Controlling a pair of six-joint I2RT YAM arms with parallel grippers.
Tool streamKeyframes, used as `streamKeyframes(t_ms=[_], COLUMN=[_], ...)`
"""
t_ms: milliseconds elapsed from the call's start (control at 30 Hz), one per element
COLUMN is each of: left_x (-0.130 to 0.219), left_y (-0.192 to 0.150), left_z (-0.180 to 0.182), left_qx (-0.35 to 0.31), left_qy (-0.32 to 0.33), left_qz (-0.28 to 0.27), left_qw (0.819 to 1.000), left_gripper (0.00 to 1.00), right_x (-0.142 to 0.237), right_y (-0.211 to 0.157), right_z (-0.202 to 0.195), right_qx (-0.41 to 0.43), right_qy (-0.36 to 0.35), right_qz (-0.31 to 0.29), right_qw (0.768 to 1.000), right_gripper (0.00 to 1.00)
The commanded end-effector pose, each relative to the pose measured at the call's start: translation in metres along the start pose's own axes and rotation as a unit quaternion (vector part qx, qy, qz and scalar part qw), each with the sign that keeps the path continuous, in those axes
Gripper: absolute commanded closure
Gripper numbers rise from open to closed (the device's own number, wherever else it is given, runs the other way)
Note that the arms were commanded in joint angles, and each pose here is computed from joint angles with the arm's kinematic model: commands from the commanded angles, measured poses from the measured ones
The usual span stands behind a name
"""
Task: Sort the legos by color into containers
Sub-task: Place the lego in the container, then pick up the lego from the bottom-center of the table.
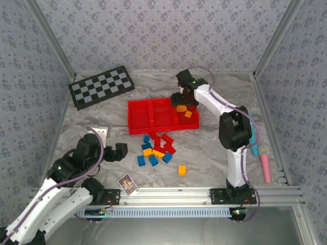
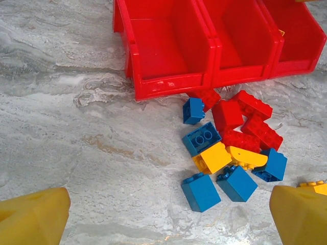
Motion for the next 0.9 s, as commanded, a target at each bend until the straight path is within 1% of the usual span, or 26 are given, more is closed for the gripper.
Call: streamKeyframes(t_ms=[0, 67, 200, 333, 467, 533, 600, 733, 867], left_x=[-0.001, -0.003, -0.007, -0.007, -0.008, -0.009, -0.012, -0.018, -0.022], left_y=[0.005, 0.004, 0.002, 0.0, -0.001, -0.001, -0.002, -0.002, -0.005], left_z=[-0.006, -0.006, -0.009, -0.01, -0.013, -0.013, -0.013, -0.011, -0.016], left_qx=[-0.013, -0.016, -0.022, -0.023, -0.027, -0.027, -0.028, -0.032, -0.036], left_qy=[-0.011, -0.009, -0.016, -0.018, -0.03, -0.032, -0.027, -0.013, -0.025], left_qz=[-0.009, -0.004, 0.008, 0.014, 0.009, 0.009, 0.01, 0.018, 0.035], left_qw=[1.0, 1.0, 1.0, 0.999, 0.999, 0.999, 0.999, 0.999, 0.998], left_gripper=[0.0, 0.0, 0.0, 0.0, 0.0, 0.0, 0.0, 0.0, 0.0], right_x=[0.056, 0.074, 0.1, 0.11, 0.117, 0.121, 0.12, 0.102, 0.093], right_y=[-0.01, -0.026, -0.072, -0.13, -0.192, -0.214, -0.236, -0.271, -0.286], right_z=[0.0, 0.001, 0.009, 0.02, 0.029, 0.038, 0.048, 0.071, 0.086], right_qx=[-0.012, -0.026, -0.059, -0.078, -0.097, -0.108, -0.126, -0.158, -0.154], right_qy=[-0.02, -0.024, -0.002, 0.017, 0.0, 0.001, 0.009, 0.038, 0.016], right_qz=[-0.025, -0.033, -0.025, 0.012, 0.056, 0.061, 0.061, 0.073, 0.091], right_qw=[0.999, 0.999, 0.998, 0.997, 0.994, 0.992, 0.99, 0.984, 0.984], right_gripper=[0.04, 0.0, 0.0, 0.0, 0.0, 0.0, 0.0, 0.0, 0.0])
Point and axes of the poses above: each hand's point on the last joint's axis, 136 mm out from that joint toward the fingers, its own x axis back along the fingers, its own z axis along the line the jaws close on, y = z × x, the point moved 4 cm from there along x, back along the fingers, and after that the axes turned 8 degrees about x, right-handed, at the moved point
